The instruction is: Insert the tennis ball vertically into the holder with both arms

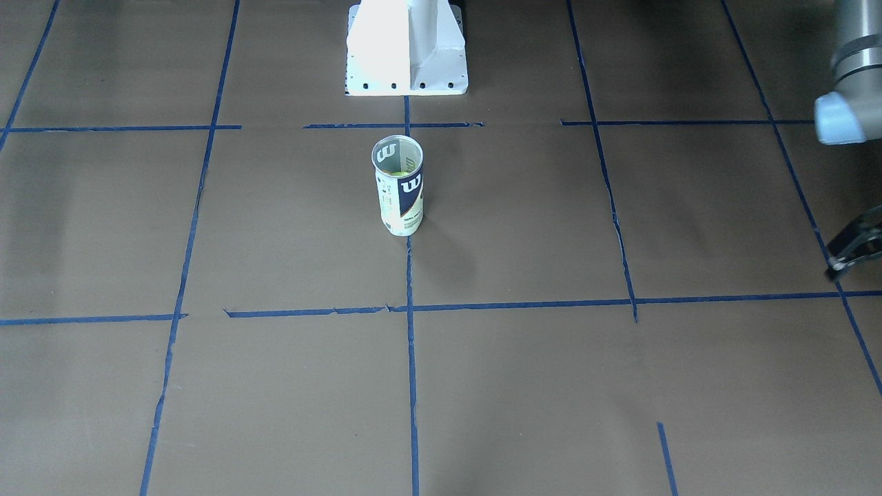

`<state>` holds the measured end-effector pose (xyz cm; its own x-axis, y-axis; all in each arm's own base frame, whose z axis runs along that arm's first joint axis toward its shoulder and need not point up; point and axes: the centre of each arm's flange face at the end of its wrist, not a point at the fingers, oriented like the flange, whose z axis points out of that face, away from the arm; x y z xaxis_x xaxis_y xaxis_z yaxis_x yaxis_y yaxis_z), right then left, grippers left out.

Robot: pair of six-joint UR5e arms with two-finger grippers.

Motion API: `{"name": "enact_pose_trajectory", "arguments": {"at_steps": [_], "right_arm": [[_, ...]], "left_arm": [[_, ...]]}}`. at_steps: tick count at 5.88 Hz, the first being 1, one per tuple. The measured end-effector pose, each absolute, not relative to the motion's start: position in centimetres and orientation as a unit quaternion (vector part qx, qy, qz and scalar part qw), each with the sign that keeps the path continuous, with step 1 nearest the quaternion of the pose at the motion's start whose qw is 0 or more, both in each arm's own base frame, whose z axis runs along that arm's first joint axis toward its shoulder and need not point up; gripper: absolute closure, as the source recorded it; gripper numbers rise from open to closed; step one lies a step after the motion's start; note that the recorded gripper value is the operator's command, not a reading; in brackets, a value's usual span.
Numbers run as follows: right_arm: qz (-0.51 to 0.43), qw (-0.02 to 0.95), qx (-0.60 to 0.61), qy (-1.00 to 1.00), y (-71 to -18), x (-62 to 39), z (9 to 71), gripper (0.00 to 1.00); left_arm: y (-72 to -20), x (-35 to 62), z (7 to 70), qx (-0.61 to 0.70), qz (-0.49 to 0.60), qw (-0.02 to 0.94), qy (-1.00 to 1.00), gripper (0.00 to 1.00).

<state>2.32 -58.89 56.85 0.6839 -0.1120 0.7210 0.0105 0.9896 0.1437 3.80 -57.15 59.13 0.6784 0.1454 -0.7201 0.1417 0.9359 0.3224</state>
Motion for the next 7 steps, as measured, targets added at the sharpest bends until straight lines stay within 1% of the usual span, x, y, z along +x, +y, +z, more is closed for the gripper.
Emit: {"name": "enact_pose_trajectory", "arguments": {"at_steps": [1, 2, 4, 5, 7], "right_arm": [[-0.022, 0.916, 0.057, -0.397, -56.4, 3.5, 58.5, 0.00], [-0.015, 0.917, 0.049, -0.395, -53.9, 4.1, 59.9, 0.00], [-0.027, 0.919, 0.025, -0.391, -50.6, 3.9, 62.9, 0.00], [-0.028, 0.920, 0.013, -0.391, -49.8, 3.8, 63.6, 0.00], [-0.029, 0.922, 0.007, -0.386, -49.4, 3.8, 63.7, 0.00]], "left_arm": [[-55.1, -1.8, 62.6, 0.137, -0.015, 0.897, 0.421, 0.00], [-53.5, -5.5, 64.4, 0.099, -0.044, 0.892, 0.439, 0.00], [-51.9, -7.6, 66.4, 0.056, -0.052, 0.891, 0.447, 0.00], [-51.5, -7.8, 66.5, 0.036, -0.042, 0.893, 0.446, 0.00], [-50.9, -7.7, 64.1, 0.013, -0.028, 0.901, 0.433, 0.00]]}}
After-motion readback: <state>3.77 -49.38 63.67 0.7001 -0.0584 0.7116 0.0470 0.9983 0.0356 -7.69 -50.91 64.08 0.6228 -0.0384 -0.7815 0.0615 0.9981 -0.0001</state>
